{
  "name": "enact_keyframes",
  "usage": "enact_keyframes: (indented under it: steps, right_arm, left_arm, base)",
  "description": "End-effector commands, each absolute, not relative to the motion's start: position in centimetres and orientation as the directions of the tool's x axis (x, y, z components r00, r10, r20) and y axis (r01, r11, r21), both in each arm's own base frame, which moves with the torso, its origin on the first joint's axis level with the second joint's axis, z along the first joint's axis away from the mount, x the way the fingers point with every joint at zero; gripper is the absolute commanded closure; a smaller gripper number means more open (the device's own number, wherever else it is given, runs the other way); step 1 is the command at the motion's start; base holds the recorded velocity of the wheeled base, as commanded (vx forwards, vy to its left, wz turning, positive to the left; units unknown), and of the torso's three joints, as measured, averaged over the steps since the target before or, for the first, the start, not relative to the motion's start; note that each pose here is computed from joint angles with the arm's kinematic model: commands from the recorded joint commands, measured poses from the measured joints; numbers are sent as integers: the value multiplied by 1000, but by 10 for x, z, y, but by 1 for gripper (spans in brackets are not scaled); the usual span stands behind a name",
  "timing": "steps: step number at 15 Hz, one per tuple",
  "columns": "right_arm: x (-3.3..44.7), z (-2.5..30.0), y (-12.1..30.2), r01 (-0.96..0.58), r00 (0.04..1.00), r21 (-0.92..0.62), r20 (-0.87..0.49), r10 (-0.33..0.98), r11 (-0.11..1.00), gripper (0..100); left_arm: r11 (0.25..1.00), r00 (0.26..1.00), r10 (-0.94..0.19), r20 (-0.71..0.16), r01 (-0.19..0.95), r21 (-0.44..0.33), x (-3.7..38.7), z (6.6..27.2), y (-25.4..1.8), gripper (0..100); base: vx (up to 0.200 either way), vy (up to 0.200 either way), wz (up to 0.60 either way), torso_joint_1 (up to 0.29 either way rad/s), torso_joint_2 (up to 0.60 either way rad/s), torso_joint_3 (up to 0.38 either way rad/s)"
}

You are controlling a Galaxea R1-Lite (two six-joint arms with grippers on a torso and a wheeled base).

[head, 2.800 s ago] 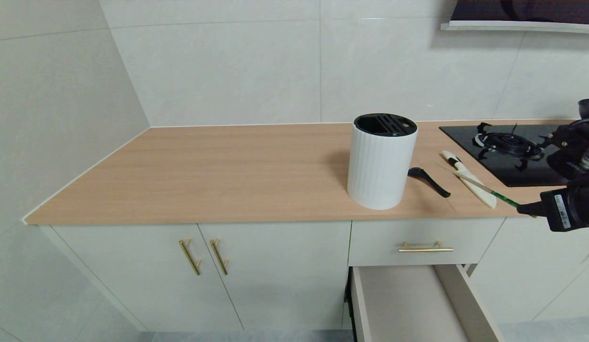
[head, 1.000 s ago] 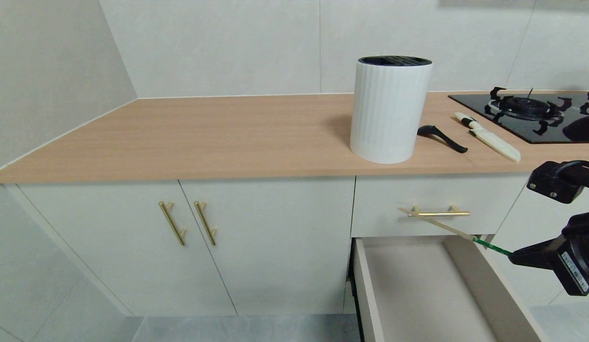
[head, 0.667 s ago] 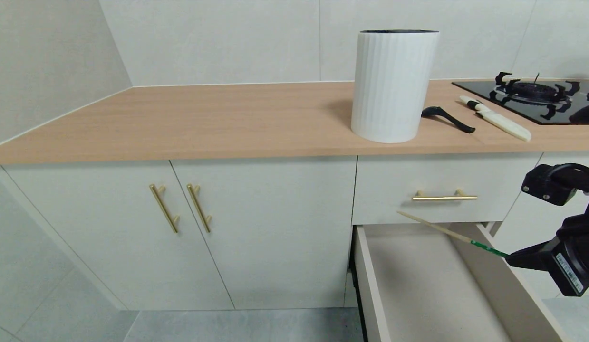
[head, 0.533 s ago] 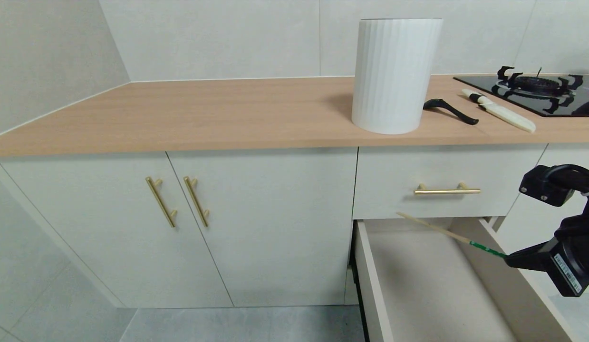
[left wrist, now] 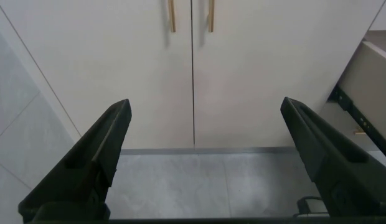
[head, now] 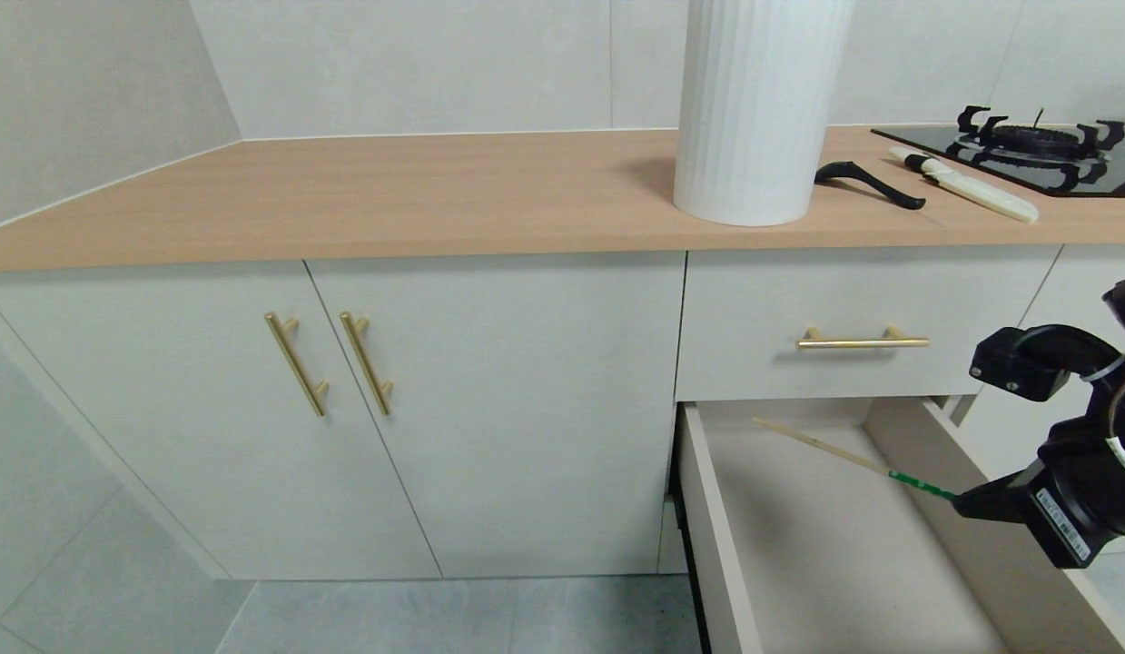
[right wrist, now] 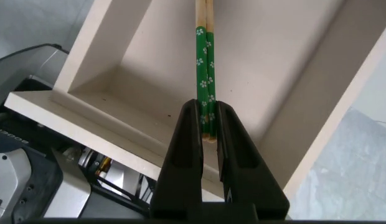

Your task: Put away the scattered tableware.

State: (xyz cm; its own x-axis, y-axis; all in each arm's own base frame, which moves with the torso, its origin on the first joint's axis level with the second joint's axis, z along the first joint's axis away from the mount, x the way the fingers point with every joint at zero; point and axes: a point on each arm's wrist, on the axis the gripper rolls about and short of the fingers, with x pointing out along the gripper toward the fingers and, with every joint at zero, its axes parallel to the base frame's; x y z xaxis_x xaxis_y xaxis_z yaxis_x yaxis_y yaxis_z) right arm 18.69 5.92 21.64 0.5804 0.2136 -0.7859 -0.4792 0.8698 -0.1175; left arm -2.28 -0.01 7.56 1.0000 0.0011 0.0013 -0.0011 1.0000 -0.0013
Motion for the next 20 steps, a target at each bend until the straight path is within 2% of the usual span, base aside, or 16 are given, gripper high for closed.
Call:
enact_keyframes:
  steps: [1, 4, 7, 9, 11, 14, 17, 20]
  right_arm:
    - [194, 210, 62, -483, 555, -111, -806, 206, 868, 100]
    - [207, 199, 66, -483, 532, -102, -823, 199, 869, 100]
    - [238, 172, 75, -428, 497, -77, -852, 164, 900, 100]
    - [257, 150, 82, -402, 470, -121, -878, 91, 908, 100]
    - [272, 138, 94, -397, 472, -119, -877, 91, 910, 100]
    - [301, 111, 119, -271, 443, -62, -894, 67, 961, 100]
    - [314, 87, 124, -255, 416, -105, -909, 11, 961, 100]
    - [326, 57, 132, -234, 430, -119, -903, -7, 965, 100]
  left_arm:
    - [1000, 1000, 2, 0, -2, -2, -23, 76, 0, 0]
    - [1000, 1000, 2, 0, -2, -2, -23, 76, 0, 0]
    - [1000, 1000, 2, 0, -2, -2, -23, 76, 0, 0]
    - [1000, 1000, 2, 0, -2, -2, -23, 76, 0, 0]
    - [1000, 1000, 2, 0, -2, -2, -23, 76, 0, 0]
    - [1000, 1000, 2, 0, -2, -2, -23, 76, 0, 0]
    - [1000, 1000, 2, 0, -2, -2, -23, 76, 0, 0]
    - [1000, 1000, 2, 0, -2, -2, -23, 76, 0, 0]
  base:
    - [0, 0, 0, 0, 0, 0]
    - [0, 0, 0, 0, 0, 0]
    - [0, 0, 0, 0, 0, 0]
    - [0, 0, 0, 0, 0, 0]
    - [0, 0, 0, 0, 0, 0]
    - [0, 0, 0, 0, 0, 0]
    - [0, 0, 0, 0, 0, 0]
    - [0, 0, 0, 0, 0, 0]
